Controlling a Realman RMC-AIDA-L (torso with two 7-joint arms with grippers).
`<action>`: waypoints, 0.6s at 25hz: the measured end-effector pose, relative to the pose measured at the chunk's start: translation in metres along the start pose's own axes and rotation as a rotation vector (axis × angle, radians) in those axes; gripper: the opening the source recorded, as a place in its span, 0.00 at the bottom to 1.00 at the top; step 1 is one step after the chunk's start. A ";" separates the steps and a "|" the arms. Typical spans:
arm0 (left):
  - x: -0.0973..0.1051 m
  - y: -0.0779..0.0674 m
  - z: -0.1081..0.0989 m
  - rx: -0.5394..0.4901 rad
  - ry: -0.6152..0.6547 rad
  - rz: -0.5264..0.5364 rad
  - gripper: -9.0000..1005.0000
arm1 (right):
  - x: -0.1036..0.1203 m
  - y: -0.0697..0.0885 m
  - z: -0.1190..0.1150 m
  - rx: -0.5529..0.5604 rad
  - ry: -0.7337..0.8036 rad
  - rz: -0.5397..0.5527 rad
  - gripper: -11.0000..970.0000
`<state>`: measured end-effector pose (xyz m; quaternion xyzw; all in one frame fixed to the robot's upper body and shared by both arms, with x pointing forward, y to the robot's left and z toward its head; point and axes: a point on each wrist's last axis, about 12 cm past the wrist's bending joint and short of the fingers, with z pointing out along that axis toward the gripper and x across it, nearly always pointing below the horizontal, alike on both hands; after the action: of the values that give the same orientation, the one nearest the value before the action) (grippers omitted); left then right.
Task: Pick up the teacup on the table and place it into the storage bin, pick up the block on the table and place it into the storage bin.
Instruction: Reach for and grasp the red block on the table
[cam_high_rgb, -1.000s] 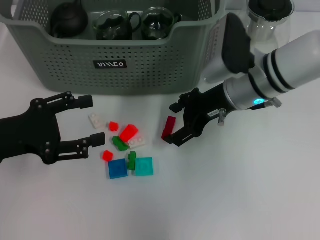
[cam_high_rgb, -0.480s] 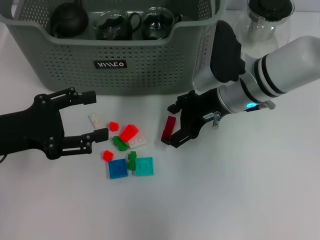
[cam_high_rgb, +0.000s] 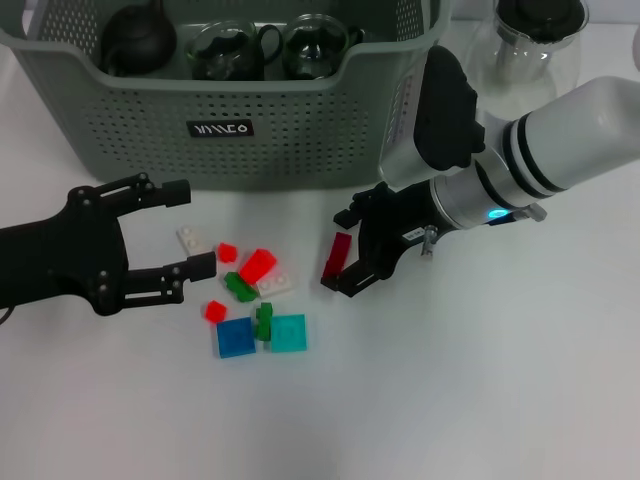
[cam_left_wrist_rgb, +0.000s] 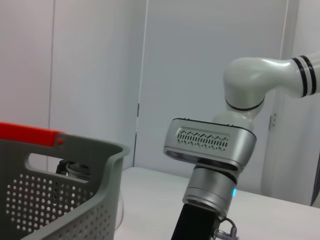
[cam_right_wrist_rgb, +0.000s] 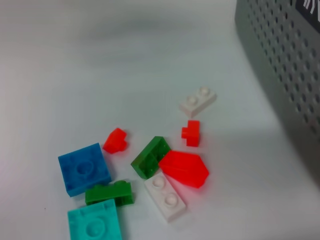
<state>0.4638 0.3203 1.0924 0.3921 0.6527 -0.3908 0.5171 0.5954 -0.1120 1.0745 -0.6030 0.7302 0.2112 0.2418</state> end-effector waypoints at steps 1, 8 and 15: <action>0.000 0.000 0.000 -0.003 0.001 0.000 0.84 | 0.000 0.000 0.000 0.000 0.001 -0.001 0.95; 0.000 0.001 0.000 -0.006 0.002 0.000 0.84 | -0.001 0.004 0.008 0.018 0.027 -0.001 0.95; 0.001 0.000 0.000 -0.006 0.003 -0.001 0.84 | -0.002 0.002 0.007 0.028 0.030 0.012 0.95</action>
<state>0.4638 0.3209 1.0918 0.3905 0.6549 -0.3885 0.5173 0.5943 -0.1057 1.0706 -0.5984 0.7402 0.1934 0.2381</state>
